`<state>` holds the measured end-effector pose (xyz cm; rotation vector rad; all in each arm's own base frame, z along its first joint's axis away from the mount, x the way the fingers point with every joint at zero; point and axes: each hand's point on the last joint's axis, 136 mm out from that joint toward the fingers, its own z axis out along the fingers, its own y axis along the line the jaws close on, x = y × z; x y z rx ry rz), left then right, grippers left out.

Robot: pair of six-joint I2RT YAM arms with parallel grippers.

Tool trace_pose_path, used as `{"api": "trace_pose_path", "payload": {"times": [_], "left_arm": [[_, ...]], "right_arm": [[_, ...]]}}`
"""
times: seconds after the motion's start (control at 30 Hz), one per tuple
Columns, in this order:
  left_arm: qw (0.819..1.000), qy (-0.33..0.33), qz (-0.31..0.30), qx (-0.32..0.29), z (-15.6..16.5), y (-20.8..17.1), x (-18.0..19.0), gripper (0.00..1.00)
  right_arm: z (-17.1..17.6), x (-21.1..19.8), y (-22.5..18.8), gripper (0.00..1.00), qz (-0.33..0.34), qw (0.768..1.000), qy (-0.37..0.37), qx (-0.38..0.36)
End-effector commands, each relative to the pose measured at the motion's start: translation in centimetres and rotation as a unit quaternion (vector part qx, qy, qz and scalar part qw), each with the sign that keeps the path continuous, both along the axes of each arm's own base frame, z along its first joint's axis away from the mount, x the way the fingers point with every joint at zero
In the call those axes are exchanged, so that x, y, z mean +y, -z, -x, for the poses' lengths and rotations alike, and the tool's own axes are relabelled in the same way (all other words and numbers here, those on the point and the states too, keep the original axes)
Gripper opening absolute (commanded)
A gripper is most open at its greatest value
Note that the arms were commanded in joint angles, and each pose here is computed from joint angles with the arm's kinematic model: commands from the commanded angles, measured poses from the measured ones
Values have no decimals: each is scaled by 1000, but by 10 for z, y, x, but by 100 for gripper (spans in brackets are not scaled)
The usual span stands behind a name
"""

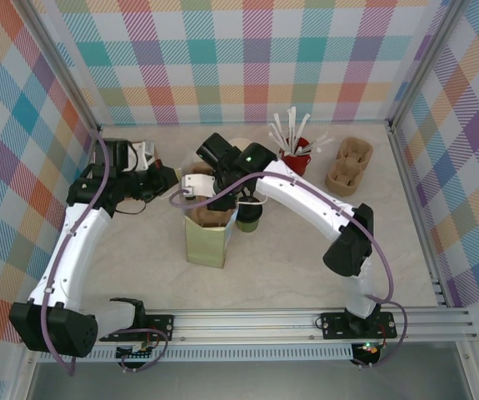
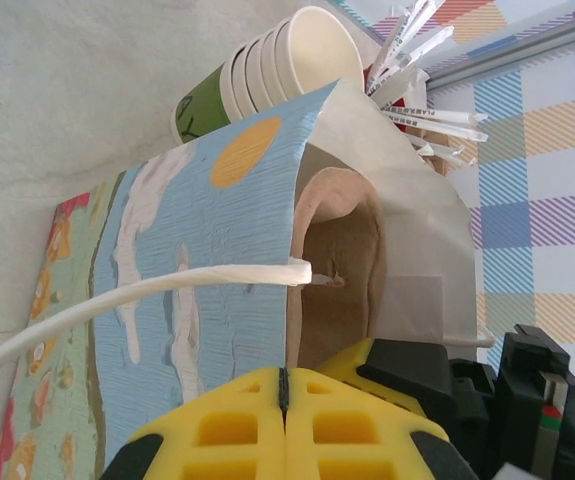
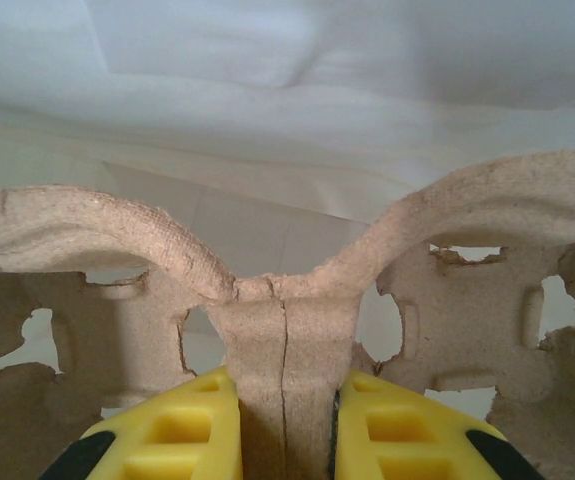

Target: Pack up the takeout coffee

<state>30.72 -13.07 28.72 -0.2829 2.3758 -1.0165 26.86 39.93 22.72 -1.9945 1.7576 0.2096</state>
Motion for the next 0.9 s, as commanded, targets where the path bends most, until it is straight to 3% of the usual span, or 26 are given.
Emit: {"api": "trace_pose_path", "payload": {"times": [0.0, 0.3, 0.5, 0.7, 0.87], "left_arm": [[1000, 15, -4, -12, 11, -3, -2, 3], [1000, 20, 3, -20, 19, -8, -3, 3], [1000, 22, 6, -18, 18, -5, -5, 3], [1000, 20, 3, -14, 15, 0, -4, 3], [1000, 18, 1, -13, 14, 2, -3, 3]], "right_arm": [[3, -4, 1, 20, 3, 999, 22, 33], [-9, -14, 14, 21, 47, 997, 52, 38], [-8, -4, 14, 24, 36, 998, 38, 46], [-11, 2, 8, 33, 22, 999, 30, 39], [-12, 5, -7, 46, -2, 999, 23, 29]]}}
